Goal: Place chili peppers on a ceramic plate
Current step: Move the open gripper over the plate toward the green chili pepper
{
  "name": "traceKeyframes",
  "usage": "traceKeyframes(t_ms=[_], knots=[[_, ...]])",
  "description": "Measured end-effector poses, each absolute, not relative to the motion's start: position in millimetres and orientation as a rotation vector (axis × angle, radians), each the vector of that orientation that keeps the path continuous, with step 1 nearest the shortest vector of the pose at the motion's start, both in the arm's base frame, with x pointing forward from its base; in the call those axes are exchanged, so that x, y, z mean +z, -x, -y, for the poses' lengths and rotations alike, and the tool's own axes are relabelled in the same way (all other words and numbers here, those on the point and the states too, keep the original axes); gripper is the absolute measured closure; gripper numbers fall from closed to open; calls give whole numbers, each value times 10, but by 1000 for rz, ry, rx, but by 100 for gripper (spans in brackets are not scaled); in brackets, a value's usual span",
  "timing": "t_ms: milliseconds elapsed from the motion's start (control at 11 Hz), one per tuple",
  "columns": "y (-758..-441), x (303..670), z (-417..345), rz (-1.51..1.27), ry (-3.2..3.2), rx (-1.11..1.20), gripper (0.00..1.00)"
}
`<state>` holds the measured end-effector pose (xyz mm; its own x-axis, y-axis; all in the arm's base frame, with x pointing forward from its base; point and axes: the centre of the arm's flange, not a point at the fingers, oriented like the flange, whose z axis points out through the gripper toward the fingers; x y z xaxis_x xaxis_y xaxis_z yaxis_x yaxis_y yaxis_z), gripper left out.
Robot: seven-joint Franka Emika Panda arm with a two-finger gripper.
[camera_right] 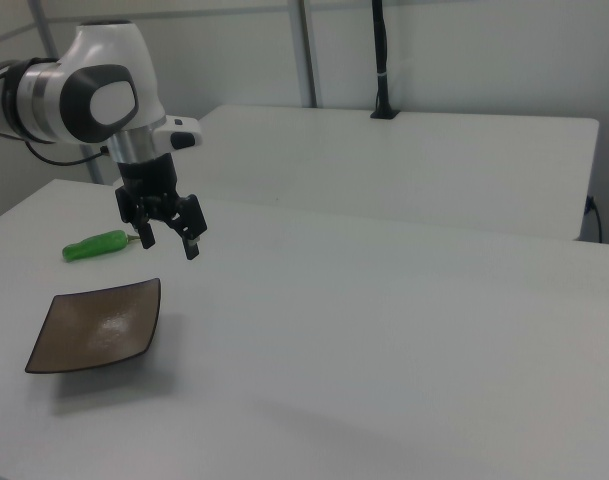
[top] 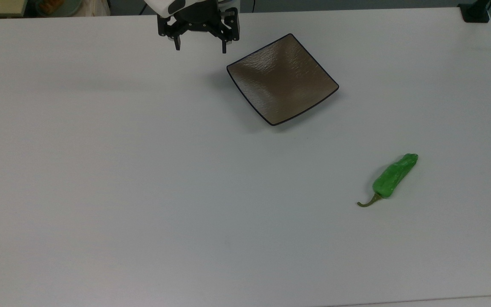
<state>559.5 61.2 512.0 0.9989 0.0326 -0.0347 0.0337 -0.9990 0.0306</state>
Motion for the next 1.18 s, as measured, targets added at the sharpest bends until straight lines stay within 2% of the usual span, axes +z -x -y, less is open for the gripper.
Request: traceKeyframes(t_ms=[908,1180], knots=[[-5665,5156,-656,-60,-3116,29,0],[-5714,5167,-911,-3,-3150,44,0]])
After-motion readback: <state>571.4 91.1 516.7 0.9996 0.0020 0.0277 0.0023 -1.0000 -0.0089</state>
